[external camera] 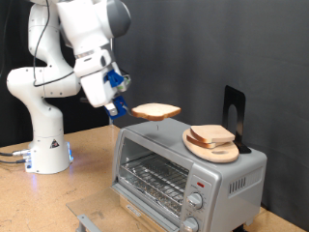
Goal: Make a piece of toast with the oven
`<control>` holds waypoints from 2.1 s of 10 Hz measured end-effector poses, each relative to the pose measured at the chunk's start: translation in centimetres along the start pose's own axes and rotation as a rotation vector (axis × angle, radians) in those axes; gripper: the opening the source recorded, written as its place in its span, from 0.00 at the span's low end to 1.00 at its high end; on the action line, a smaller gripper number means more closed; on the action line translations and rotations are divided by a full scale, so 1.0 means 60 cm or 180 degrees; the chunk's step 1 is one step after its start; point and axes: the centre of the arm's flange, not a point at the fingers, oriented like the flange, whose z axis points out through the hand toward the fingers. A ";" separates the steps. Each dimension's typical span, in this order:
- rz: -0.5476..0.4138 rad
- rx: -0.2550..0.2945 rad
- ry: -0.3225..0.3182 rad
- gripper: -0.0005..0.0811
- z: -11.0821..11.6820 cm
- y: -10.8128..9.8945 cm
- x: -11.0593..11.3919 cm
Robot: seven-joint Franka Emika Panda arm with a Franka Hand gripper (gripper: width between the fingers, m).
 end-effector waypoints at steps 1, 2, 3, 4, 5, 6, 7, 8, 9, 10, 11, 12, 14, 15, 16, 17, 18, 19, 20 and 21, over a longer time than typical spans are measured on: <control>0.0016 0.0045 0.0011 0.49 -0.014 0.022 -0.011; 0.0028 0.0081 0.0021 0.49 -0.027 0.043 -0.023; 0.0040 0.0101 0.0034 0.49 -0.040 0.060 -0.035; 0.0041 0.0120 0.0009 0.49 -0.049 0.072 -0.047; 0.0033 0.0131 -0.0016 0.49 -0.054 0.074 -0.054; 0.0033 0.0130 -0.0019 0.49 -0.052 0.074 -0.053; 0.0065 0.0117 0.0036 0.49 -0.048 0.078 -0.054; 0.0113 0.0043 0.0089 0.49 -0.033 0.087 -0.059; 0.0190 -0.0047 0.0118 0.49 -0.011 0.099 -0.067; 0.0266 -0.0128 0.0127 0.49 0.013 0.117 -0.075; 0.0345 -0.0156 0.0087 0.49 0.037 0.136 -0.082; 0.0430 -0.0137 -0.0012 0.49 0.058 0.153 -0.085; 0.0537 -0.0101 -0.0161 0.49 0.099 0.182 -0.080; 0.0561 -0.0101 -0.0191 0.49 0.118 0.192 -0.074; 0.0567 -0.0087 -0.0218 0.49 0.133 0.199 -0.062; 0.0565 -0.0084 -0.0225 0.49 0.133 0.198 -0.063; 0.0448 -0.0053 -0.0253 0.49 0.136 0.196 -0.065; 0.0269 -0.0018 -0.0297 0.49 0.140 0.193 -0.065; 0.0094 -0.0017 -0.0337 0.49 0.144 0.191 -0.061; -0.0023 -0.0027 -0.0381 0.49 0.151 0.187 -0.051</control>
